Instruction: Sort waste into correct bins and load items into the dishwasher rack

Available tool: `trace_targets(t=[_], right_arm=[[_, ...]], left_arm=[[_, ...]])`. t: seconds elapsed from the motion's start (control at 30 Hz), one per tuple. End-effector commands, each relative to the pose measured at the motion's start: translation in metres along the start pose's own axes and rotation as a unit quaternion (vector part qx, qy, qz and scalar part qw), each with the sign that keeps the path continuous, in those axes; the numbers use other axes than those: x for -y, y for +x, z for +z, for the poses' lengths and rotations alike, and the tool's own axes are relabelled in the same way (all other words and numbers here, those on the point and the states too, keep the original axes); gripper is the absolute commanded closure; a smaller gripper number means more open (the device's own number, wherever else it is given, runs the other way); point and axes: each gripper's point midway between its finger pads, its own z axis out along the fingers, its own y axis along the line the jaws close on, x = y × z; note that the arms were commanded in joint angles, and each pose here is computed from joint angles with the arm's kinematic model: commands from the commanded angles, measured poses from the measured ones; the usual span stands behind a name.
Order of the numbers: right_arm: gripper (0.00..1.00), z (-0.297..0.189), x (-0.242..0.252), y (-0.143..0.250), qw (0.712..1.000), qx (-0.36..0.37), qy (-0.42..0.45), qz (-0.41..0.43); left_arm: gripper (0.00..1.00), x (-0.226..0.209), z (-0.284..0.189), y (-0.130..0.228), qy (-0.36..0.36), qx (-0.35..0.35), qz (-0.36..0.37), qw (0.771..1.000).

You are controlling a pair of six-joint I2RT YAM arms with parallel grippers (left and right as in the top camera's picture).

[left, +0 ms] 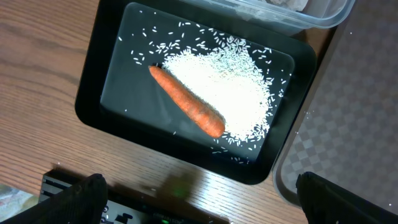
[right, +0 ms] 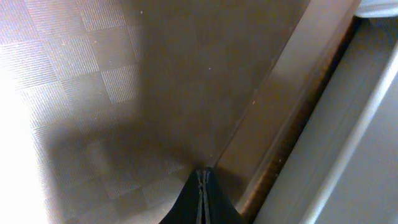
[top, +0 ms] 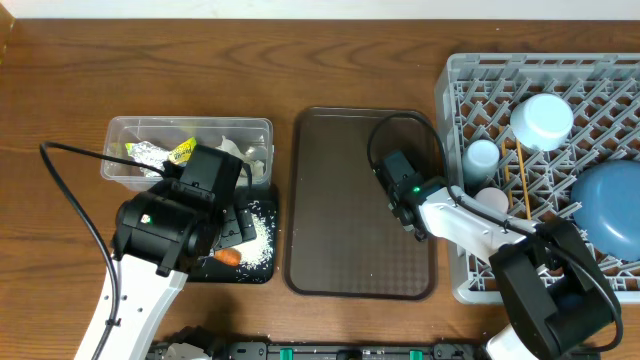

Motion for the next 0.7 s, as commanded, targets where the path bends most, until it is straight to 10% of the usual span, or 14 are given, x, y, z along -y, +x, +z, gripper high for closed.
trace_targets(t=[0.0, 0.43, 0.67], right_arm=[[0.99, 0.005, 0.009, 0.008, 0.999, -0.012, 0.032, -0.012], [0.99, 0.001, 0.015, -0.009, 0.999, 0.010, 0.040, 0.004], [0.99, -0.050, -0.038, -0.035, 0.989, 0.032, -0.141, 0.018]], left_arm=[[0.00, -0.002, 0.001, 0.000, -0.004, -0.001, 0.000, 1.000], [0.00, -0.002, 0.001, 0.000, -0.004, -0.001, 0.000, 1.000], [0.00, -0.002, 0.001, 0.000, -0.004, -0.001, 0.000, 1.000]])
